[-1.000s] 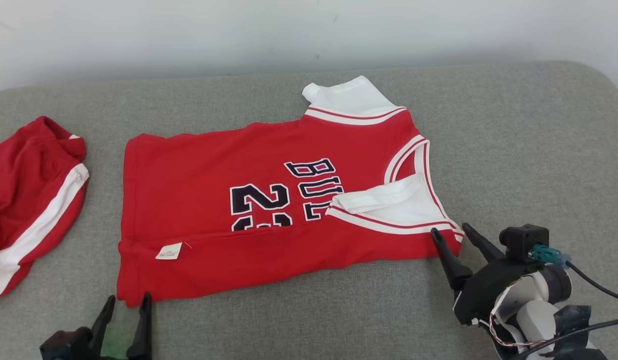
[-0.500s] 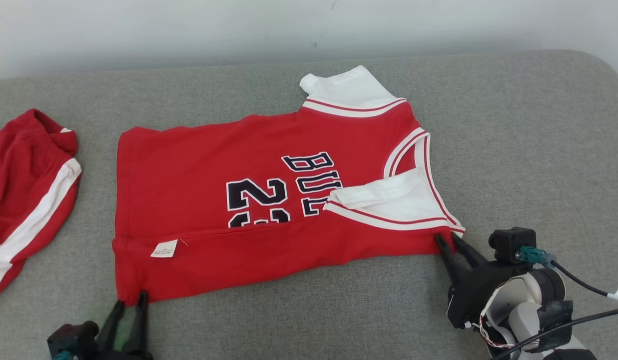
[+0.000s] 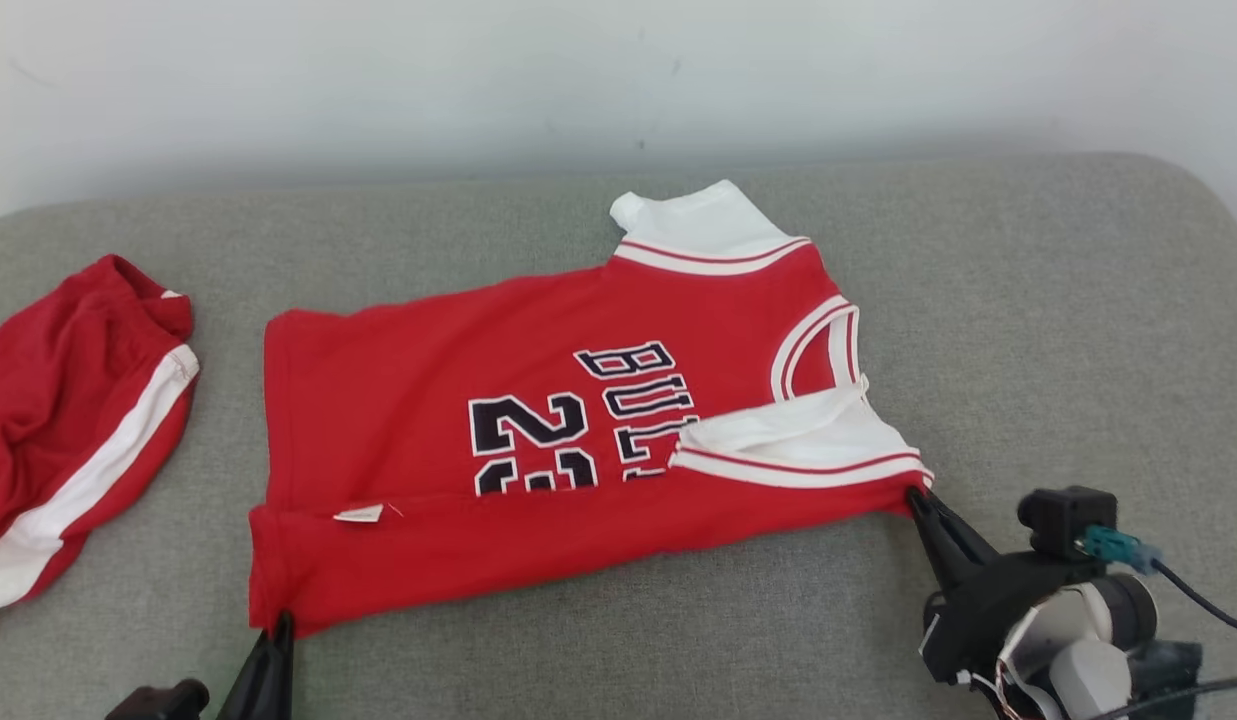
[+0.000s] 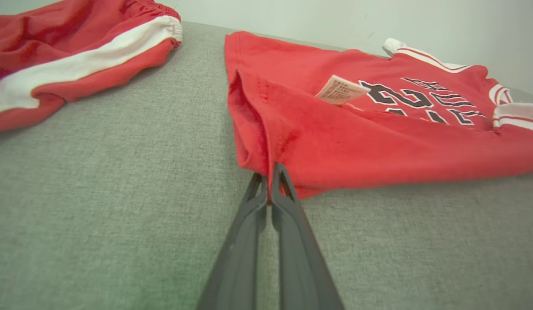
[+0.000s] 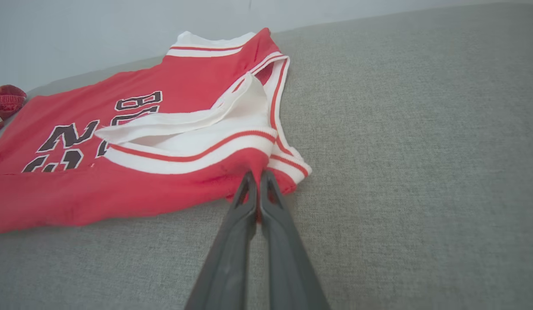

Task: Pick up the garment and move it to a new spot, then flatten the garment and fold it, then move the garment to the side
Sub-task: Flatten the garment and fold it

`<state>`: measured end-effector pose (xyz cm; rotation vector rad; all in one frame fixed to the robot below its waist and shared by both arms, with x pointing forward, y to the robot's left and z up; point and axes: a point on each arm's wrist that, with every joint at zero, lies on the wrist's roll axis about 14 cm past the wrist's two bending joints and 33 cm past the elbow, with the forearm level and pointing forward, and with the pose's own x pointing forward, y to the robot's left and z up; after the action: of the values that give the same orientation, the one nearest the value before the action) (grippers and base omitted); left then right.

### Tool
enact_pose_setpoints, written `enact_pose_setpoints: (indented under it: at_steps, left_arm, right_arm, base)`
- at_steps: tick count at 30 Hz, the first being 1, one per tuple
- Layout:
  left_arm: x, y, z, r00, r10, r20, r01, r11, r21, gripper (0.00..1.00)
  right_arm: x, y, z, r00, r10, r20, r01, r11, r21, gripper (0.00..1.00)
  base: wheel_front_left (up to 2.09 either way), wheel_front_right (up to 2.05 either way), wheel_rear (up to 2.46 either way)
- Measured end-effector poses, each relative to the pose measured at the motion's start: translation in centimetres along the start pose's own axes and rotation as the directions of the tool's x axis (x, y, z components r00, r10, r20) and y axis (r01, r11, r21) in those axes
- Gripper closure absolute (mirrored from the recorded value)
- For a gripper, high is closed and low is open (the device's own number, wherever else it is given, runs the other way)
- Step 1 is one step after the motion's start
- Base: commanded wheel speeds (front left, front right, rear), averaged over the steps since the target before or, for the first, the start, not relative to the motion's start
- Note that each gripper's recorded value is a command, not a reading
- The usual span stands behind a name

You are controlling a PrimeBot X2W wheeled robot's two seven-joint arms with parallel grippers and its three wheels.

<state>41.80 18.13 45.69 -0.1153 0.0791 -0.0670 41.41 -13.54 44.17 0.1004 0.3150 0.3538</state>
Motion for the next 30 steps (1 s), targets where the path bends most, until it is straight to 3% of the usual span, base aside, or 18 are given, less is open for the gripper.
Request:
enact_pose_setpoints:
  at_steps: [16,21,30]
  left_arm:
    - [-4.0,-0.3,-0.5,1.0,0.012,-0.008,-0.012,0.999,-0.031,1.0]
    - [-4.7,-0.5,-1.0,0.999,0.021,-0.029,-0.022,0.999,-0.033,1.0]
    - [-5.2,-0.3,-2.1,0.997,0.031,-0.068,-0.033,0.999,-0.039,1.0]
  right_arm:
    - [-8.0,0.1,-0.9,0.997,-0.055,-0.05,0.06,0.993,0.101,1.0]
    - [-10.4,2.0,-2.2,0.993,-0.036,-0.11,0.054,0.985,0.167,1.0]
    - [-11.1,2.1,-2.7,0.989,-0.051,-0.14,0.075,0.982,0.173,1.0]
  base:
    - [0.0,0.0,0.0]
    - [0.0,0.0,0.0]
    - [0.0,0.0,0.0]
